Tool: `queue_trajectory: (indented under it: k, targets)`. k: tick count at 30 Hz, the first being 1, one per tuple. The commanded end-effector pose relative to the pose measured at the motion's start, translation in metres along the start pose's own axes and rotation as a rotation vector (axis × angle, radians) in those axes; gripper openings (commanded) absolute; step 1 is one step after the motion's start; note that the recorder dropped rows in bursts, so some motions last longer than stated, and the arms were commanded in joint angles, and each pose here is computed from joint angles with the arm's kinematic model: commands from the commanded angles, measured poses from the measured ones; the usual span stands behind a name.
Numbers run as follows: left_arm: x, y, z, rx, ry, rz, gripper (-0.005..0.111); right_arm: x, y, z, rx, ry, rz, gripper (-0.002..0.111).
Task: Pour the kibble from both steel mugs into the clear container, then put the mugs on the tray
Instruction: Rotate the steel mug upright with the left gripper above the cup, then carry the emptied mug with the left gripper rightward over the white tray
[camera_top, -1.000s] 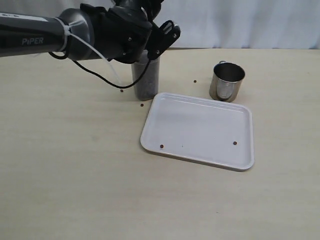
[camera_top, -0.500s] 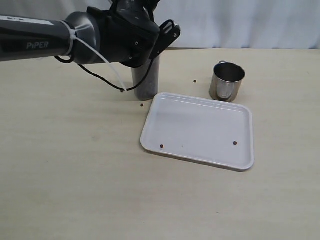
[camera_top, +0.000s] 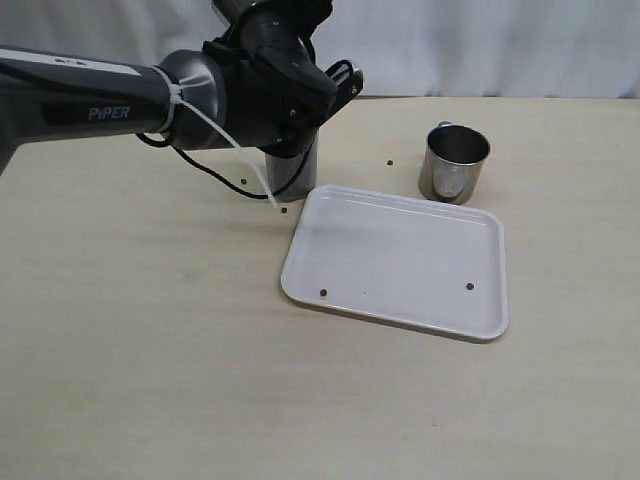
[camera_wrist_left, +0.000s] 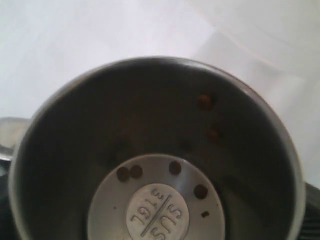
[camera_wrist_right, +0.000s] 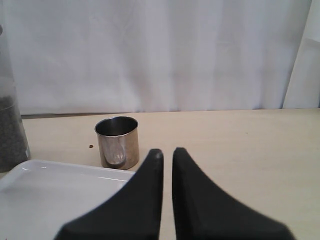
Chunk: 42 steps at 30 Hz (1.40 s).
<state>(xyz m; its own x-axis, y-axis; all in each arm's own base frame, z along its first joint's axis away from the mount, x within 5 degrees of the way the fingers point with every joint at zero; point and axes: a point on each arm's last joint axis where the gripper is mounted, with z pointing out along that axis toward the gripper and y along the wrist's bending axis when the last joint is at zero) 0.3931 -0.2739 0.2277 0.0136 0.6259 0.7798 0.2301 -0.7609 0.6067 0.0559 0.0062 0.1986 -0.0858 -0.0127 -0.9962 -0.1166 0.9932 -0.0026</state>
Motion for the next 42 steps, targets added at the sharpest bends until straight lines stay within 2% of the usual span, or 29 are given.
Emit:
queue_trajectory:
  k: [1,14,24,27,32,39,42]
  targets:
    - [0.003,0.003,-0.002,0.003,0.039,-0.004,0.0,0.002,0.0,0.0,-0.004,0.003,0.0,0.005]
    - [0.004,0.001,-0.002,0.011,0.059,-0.047,0.0,0.002,0.0,0.0,-0.004,0.003,0.0,0.005]
    - [0.004,0.001,-0.002,0.005,0.058,-0.226,0.0,0.002,0.0,0.0,-0.004,0.003,0.0,0.005]
    - [0.004,0.002,-0.003,0.011,0.042,-0.24,0.0,0.002,0.0,0.0,-0.004,0.003,0.0,0.005]
    - [0.015,0.005,-0.009,0.074,-0.056,-0.375,0.0,0.002,0.0,0.0,-0.004,0.003,0.0,0.005]
    - [0.044,0.015,-0.019,0.125,-0.203,-0.599,0.0,0.002,0.0,0.0,-0.004,0.003,0.0,0.005]
    - [0.054,0.016,-0.019,0.133,-0.219,-0.641,0.0,0.002,0.0,0.0,-0.004,0.003,0.0,0.005]
